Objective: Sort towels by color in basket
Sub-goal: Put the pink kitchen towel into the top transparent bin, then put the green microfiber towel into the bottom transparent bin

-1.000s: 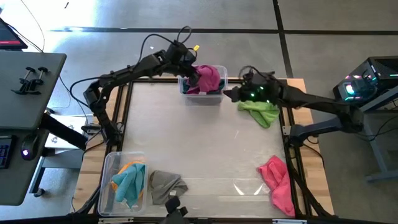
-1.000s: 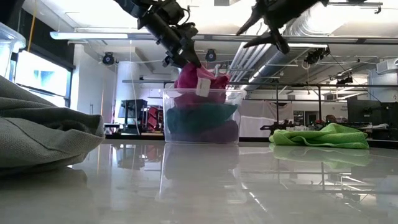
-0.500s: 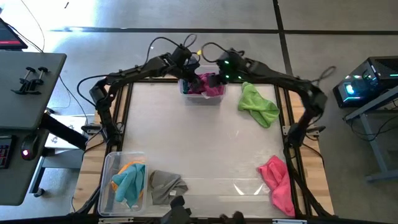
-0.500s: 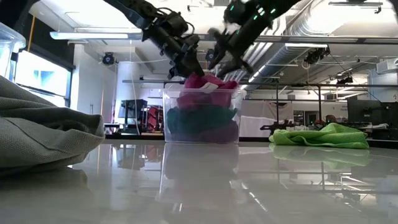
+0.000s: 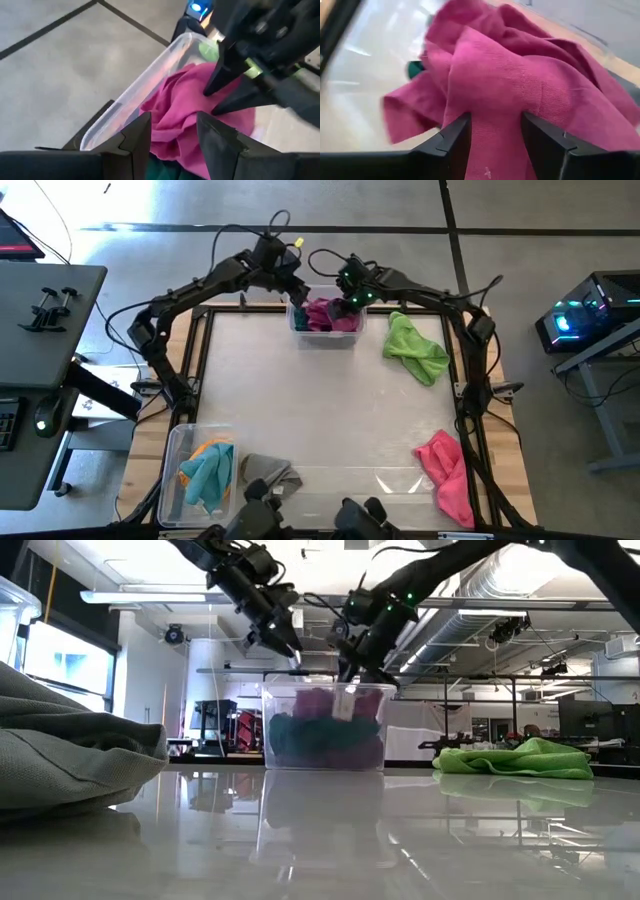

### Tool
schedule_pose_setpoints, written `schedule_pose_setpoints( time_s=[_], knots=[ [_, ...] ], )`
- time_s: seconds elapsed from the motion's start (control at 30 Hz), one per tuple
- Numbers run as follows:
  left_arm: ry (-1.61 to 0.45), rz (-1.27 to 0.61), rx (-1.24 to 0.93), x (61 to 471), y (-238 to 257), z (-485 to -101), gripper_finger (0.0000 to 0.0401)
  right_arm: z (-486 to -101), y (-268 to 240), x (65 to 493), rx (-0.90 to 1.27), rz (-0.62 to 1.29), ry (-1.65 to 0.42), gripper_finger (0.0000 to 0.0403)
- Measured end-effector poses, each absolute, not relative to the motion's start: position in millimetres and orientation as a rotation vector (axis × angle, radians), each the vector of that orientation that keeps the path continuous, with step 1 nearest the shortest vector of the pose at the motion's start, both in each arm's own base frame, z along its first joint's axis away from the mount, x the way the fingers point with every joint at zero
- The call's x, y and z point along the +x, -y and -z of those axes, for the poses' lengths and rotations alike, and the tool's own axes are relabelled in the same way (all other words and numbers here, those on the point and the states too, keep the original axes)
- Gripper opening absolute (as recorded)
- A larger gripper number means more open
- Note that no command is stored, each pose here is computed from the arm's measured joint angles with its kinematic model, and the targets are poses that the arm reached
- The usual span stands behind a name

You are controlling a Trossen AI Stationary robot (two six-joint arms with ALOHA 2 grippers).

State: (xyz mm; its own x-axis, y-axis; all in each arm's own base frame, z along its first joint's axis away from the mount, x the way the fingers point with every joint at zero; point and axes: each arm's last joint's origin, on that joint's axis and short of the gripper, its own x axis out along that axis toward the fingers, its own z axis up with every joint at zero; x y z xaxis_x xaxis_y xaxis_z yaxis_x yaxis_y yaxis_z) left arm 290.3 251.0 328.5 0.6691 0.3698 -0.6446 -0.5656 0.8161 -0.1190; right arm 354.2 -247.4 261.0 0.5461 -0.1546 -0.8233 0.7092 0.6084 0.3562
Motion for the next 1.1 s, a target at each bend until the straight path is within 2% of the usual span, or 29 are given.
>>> schedule_pose_setpoints(
  time_s=[0.17,0.3,0.63,0.77,0.93,1.1],
  knots=[
    [-0.610,-0.546,-0.278,279.6,-249.9,-343.4,0.0143,-244.8,252.5,358.7,0.676,0.602,-0.890,0.0169],
    [-0.603,-0.549,-0.231,275.0,-249.8,-349.1,0.0143,-252.1,252.0,358.8,0.659,0.628,-0.856,0.0169],
    [-0.582,-0.600,-0.215,264.3,-253.2,-357.7,0.0143,-333.3,220.7,321.0,0.622,0.593,-0.739,0.0169],
    [-0.582,-0.604,-0.217,262.9,-254.5,-357.6,0.0143,-365.7,179.1,288.6,0.571,0.498,-0.857,0.0169],
    [-0.568,-0.592,-0.211,262.3,-251.1,-361.8,0.0143,-384.8,136.1,248.5,0.564,0.294,-1.047,0.0169],
    [-0.506,-0.574,-0.152,261.7,-241.8,-376.8,0.0143,-375.5,122.2,217.3,0.644,0.321,-1.104,0.0169]
  ],
)
